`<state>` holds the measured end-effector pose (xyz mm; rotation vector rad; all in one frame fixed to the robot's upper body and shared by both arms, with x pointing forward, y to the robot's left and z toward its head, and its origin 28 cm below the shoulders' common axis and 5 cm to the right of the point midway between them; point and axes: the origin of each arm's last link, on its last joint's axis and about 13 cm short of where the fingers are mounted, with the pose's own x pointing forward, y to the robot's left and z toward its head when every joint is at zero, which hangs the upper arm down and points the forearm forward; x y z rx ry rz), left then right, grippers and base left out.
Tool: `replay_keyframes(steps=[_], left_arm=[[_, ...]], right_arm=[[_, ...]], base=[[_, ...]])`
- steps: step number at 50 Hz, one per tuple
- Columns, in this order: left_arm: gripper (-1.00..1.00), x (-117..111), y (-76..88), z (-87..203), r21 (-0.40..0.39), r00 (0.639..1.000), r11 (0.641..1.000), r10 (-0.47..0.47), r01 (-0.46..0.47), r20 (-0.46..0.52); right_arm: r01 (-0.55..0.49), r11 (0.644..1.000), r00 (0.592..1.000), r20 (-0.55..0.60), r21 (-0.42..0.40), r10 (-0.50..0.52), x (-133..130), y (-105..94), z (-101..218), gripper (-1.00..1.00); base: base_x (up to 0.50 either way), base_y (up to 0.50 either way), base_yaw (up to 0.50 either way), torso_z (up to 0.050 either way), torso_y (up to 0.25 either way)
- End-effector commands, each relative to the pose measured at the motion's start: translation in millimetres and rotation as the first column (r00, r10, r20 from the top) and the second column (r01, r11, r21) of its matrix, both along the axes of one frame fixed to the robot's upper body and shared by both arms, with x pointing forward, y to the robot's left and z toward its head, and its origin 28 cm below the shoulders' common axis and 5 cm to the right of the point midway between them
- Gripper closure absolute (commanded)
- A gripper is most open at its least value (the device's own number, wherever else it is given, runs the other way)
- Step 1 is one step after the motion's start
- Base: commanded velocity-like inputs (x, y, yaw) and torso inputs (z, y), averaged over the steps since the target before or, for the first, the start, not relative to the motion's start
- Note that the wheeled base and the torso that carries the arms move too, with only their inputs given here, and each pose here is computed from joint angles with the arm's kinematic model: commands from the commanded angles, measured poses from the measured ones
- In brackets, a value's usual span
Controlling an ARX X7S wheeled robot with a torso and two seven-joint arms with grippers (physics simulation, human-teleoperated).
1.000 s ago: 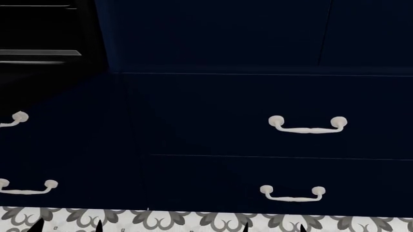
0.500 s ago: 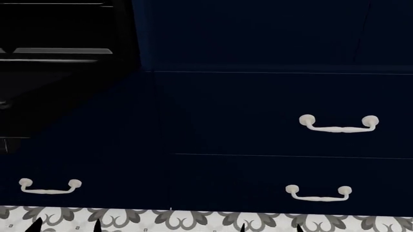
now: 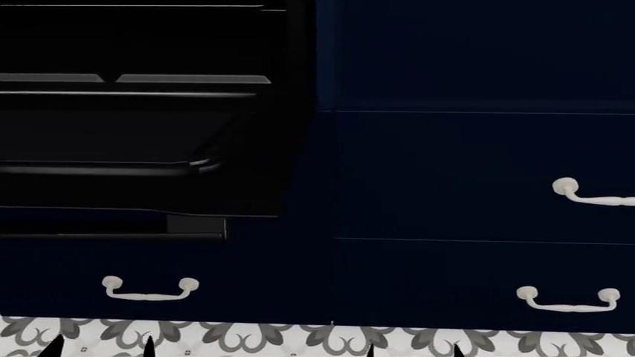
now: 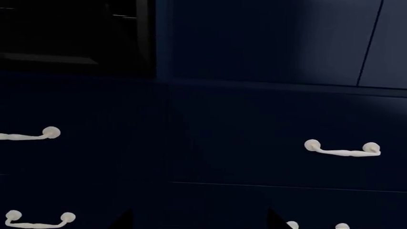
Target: Close the oven door
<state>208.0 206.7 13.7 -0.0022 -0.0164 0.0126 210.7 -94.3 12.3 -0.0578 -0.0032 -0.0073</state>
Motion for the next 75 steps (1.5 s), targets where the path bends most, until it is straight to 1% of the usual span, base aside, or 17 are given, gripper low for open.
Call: replay_keyframes(steps=[1, 33, 48, 50, 54, 56, 58, 60, 61, 66, 70, 75], left_arm=[[-1.00, 1.0, 0.1, -1.4, 0.004, 1.000, 1.000, 0.004, -0.004, -0.001], [-1.00, 0.1, -0.8, -0.9, 0.017, 1.000, 1.000, -0.005, 0.005, 0.004], [-1.00, 0.0, -0.9, -0.2, 0.019, 1.000, 1.000, 0.000, 0.000, 0.008], [-1.00, -1.3, -0.5, 1.0, 0.018, 1.000, 1.000, 0.003, -0.004, 0.021], [-1.00, 0.2, -0.4, -0.8, 0.020, 1.000, 1.000, 0.006, -0.006, 0.013], [-1.00, -0.6, -0.6, 0.8, 0.018, 1.000, 1.000, 0.004, -0.004, 0.012], [-1.00, -0.5, -0.5, 0.0, 0.018, 1.000, 1.000, 0.005, -0.005, 0.013], [-1.00, -0.8, -0.6, 0.3, 0.017, 1.000, 1.000, 0.006, -0.006, 0.013], [-1.00, -1.4, -0.3, 0.8, 0.017, 1.000, 1.000, 0.009, -0.010, 0.017], [-1.00, -0.6, -0.2, 0.5, 0.020, 1.000, 1.000, 0.012, -0.013, 0.015], [-1.00, -0.5, -0.1, 1.3, 0.020, 1.000, 1.000, 0.014, -0.014, 0.011], [-1.00, -0.2, -0.3, 0.6, 0.020, 1.000, 1.000, 0.013, -0.013, 0.012]], right_arm=[[0.000, 1.000, 1.000, 0.000, -0.001, 0.000, 0.7, -0.2, -1.2, -1.00], [-0.004, 1.000, 1.000, -0.002, -0.010, 0.004, 0.0, 0.9, -0.2, -1.00], [-0.002, 1.000, 1.000, 0.001, -0.004, 0.002, -0.4, 0.3, 0.5, -1.00], [-0.002, 1.000, 1.000, 0.002, -0.003, 0.002, 0.0, 0.1, -0.1, -1.00], [0.001, 1.000, 1.000, 0.003, 0.000, -0.001, 0.1, 0.0, 0.2, -1.00], [0.001, 1.000, 1.000, -0.002, -0.007, -0.001, 0.8, 0.5, -0.6, -1.00], [0.001, 1.000, 1.000, -0.003, 0.017, -0.001, 0.6, -0.8, -0.1, -1.00], [0.000, 1.000, 1.000, -0.006, 0.019, 0.000, 0.6, -0.5, -0.2, -1.00], [-0.024, 1.000, 1.000, -0.019, -0.005, 0.024, 0.7, 1.3, -2.1, -1.00], [-0.007, 1.000, 1.000, -0.024, -0.003, 0.007, 1.4, 0.8, -1.0, -1.00], [-0.014, 0.999, 1.000, -0.010, -0.031, 0.014, 1.3, 2.1, -1.5, -1.00], [-0.019, 1.000, 1.000, 0.000, -0.020, 0.019, 0.0, 1.6, -0.1, -1.00]], base=[[0.00, 0.50, 0.00, 0.000, 0.000], [0.00, 0.50, 0.00, 0.000, 0.000], [0.00, 0.50, 0.00, 0.000, 0.000], [0.00, 0.50, 0.00, 0.000, 0.000], [0.00, 0.50, 0.00, 0.000, 0.000], [0.00, 0.30, 0.00, 0.000, 0.000], [0.00, 0.00, 0.00, 0.000, 0.000], [0.00, 0.00, 0.00, 0.000, 0.000], [0.00, 0.00, 0.00, 0.000, 0.000], [0.00, 0.00, 0.00, 0.000, 0.000], [0.00, 0.00, 0.00, 0.000, 0.000], [0.20, 0.00, 0.00, 0.000, 0.000]])
